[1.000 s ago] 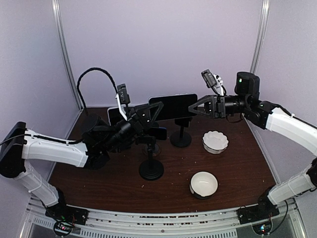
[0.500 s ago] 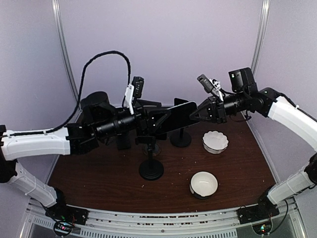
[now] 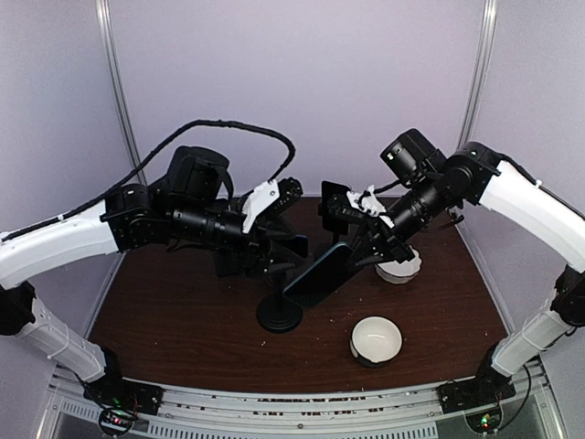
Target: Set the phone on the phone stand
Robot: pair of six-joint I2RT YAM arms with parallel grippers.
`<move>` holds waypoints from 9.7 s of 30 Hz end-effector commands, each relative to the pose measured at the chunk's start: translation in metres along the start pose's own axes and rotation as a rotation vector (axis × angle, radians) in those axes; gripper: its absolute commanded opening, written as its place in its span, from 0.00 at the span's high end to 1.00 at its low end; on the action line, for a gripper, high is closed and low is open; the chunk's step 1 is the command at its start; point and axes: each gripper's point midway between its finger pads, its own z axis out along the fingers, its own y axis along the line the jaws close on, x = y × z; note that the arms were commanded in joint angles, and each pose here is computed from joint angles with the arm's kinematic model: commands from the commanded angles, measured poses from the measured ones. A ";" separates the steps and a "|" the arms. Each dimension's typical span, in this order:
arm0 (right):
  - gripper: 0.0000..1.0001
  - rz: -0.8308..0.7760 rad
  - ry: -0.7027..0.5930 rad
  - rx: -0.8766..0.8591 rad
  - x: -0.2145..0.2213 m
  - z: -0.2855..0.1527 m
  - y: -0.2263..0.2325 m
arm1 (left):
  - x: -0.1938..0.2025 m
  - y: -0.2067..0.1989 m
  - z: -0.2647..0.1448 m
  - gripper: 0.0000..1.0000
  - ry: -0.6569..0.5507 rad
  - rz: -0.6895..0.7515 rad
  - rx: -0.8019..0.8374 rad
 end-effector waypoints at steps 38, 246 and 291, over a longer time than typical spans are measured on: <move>0.45 0.101 -0.296 -0.053 -0.046 -0.055 0.010 | -0.067 -0.023 0.004 1.00 -0.489 -0.160 0.216; 0.95 0.171 -0.031 -0.262 -0.018 0.084 0.005 | 0.074 0.028 -0.005 1.00 -0.364 -0.189 0.195; 1.00 0.241 -0.068 -0.219 -0.002 0.072 -0.009 | 0.110 0.057 0.033 1.00 -0.138 -0.380 -0.021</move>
